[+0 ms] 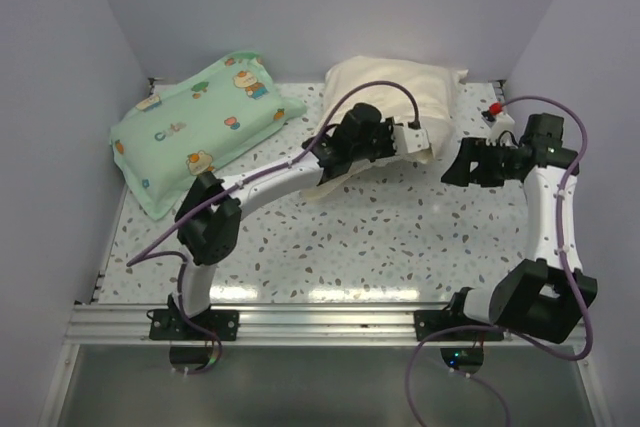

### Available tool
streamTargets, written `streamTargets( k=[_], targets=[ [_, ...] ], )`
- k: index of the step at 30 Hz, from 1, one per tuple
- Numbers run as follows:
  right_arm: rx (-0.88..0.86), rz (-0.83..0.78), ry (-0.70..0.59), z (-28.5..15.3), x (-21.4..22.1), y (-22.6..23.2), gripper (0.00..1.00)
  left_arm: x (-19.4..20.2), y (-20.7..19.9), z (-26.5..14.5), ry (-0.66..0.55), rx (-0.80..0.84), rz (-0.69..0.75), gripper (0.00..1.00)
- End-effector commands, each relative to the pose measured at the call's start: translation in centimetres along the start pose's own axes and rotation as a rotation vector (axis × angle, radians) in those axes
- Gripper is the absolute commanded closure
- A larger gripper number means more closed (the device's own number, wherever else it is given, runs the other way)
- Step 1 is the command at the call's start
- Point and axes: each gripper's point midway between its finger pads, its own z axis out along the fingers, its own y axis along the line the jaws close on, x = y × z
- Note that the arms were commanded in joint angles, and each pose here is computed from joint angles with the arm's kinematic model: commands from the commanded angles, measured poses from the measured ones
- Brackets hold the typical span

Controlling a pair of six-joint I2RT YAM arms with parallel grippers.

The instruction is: Put the pillow into the pillowcase

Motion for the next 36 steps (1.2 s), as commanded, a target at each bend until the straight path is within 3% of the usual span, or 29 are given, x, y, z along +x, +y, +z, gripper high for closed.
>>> streamTargets(
  k=[1, 3, 4, 6, 8, 10, 15, 19, 21, 24, 29, 34, 35, 36],
  targets=[
    [-0.143, -0.155, -0.075, -2.3, -0.4, 4.1, 0.22, -3.2, 1.3, -2.6, -0.080, 0.078, -0.042, 1.00],
    [-0.139, -0.174, -0.079, -2.3, 0.0, 4.0, 0.27, -1.3, -1.2, -2.3, -0.040, 0.155, -0.064, 0.71],
    [-0.110, -0.194, -0.059, -2.2, 0.5, 3.3, 0.28, -0.5, -2.5, -2.1, -0.028, 0.194, -0.092, 0.48],
    [-0.068, -0.203, 0.012, -1.9, 2.4, 2.3, 0.31, 2.0, -4.3, -1.8, 0.040, 0.228, -0.150, 0.36],
    [0.035, -0.244, 0.095, -2.0, 4.6, 0.1, 0.37, 4.2, -6.6, -3.4, 0.110, 0.314, -0.266, 0.31],
    [0.072, -0.278, 0.165, -2.4, 6.5, -0.8, 0.41, 3.8, -5.8, -6.7, 0.079, 0.329, -0.372, 0.20],
    [0.150, -0.379, 0.387, -2.8, 10.5, -2.8, 0.39, 8.5, -4.4, -15.3, 0.153, 0.222, -0.468, 0.12],
    [0.083, -0.496, 0.532, -1.3, 13.2, -1.5, 0.24, 13.8, -3.5, -19.7, 0.284, 0.166, -0.559, 0.09],
    [0.116, -0.636, 0.553, 0.2, 13.8, -1.1, 0.19, 17.3, -3.6, -21.8, 0.356, 0.133, -0.612, 0.09],
    [0.151, -0.715, 0.585, 2.6, 14.3, -1.3, 0.15, 20.9, -3.4, -23.8, 0.416, 0.088, -0.678, 0.08],
    [0.130, -0.713, 0.600, 6.2, 13.9, -1.4, 0.11, 23.2, -3.2, -24.9, 0.423, 0.072, -0.769, 0.07],
    [0.109, -0.620, 0.613, 10.2, 14.7, -0.8, 0.14, 23.3, -3.6, -24.5, 0.393, 0.086, -0.754, 0.05],
    [0.109, -0.614, 0.597, 10.9, 14.6, -0.8, 0.17, 23.6, -3.7, -24.4, 0.395, 0.088, -0.757, 0.04],
    [0.121, -0.611, 0.595, 11.3, 14.6, -0.9, 0.30, 23.6, -3.7, -24.2, 0.388, 0.090, -0.743, 0.04]
  ],
)
